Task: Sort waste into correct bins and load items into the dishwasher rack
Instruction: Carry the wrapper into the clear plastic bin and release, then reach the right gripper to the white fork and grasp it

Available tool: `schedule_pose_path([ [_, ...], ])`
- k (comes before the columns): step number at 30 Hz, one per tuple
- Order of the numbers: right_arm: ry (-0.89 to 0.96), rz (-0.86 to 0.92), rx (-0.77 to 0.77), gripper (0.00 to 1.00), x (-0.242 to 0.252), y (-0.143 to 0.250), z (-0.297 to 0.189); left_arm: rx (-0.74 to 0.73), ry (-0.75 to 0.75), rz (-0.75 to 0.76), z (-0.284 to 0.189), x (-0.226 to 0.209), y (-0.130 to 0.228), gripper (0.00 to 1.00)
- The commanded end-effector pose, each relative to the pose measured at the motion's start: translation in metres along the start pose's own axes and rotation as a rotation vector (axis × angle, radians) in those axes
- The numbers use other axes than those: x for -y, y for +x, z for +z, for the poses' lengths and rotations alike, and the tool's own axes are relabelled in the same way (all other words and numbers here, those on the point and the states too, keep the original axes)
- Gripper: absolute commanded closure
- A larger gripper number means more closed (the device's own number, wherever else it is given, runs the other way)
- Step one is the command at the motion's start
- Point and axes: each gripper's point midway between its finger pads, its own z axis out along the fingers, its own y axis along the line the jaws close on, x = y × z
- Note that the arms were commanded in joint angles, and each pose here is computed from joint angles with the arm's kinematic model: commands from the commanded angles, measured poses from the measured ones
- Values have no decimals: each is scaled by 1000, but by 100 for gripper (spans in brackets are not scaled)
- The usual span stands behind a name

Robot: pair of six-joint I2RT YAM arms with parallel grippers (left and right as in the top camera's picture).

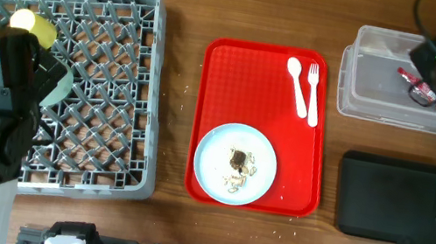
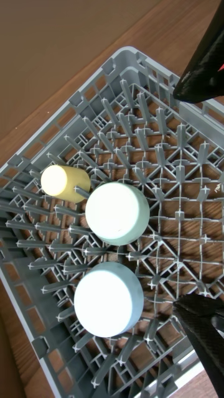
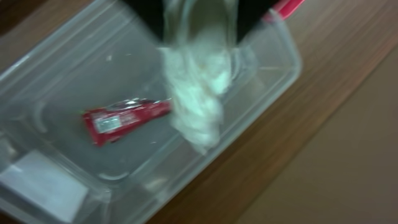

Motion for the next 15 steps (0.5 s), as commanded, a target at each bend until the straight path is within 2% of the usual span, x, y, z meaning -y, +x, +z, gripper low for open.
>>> schedule_pose_path([
  [1, -110, -126, -75, 0, -13, 11, 8, 12, 3, -24, -2, -1, -4, 0],
  [2, -164, -165, -96, 0, -23, 15, 6, 12, 3, -24, -2, -1, -4, 0],
  [6, -675, -402, -278, 0, -98, 67, -35, 12, 3, -24, -2, -1, -4, 0],
  [7, -723, -449, -311, 0, -107, 81, -43, 12, 3, -24, -2, -1, -4, 0],
  [9, -743, -591, -342, 1, -117, 109, -48, 12, 3, -24, -2, -1, -4, 0],
  [10, -714, -697, -353, 5, -120, 128, -47, 12, 3, -24, -2, -1, -4, 0],
  [13, -456, -881, -352, 11, -114, 169, -19, 11, 2, -24, -2, -1, -4, 0],
  [15, -378, -949, -372, 16, -112, 192, -3, 12, 3, -24, -2, -1, -4, 0],
])
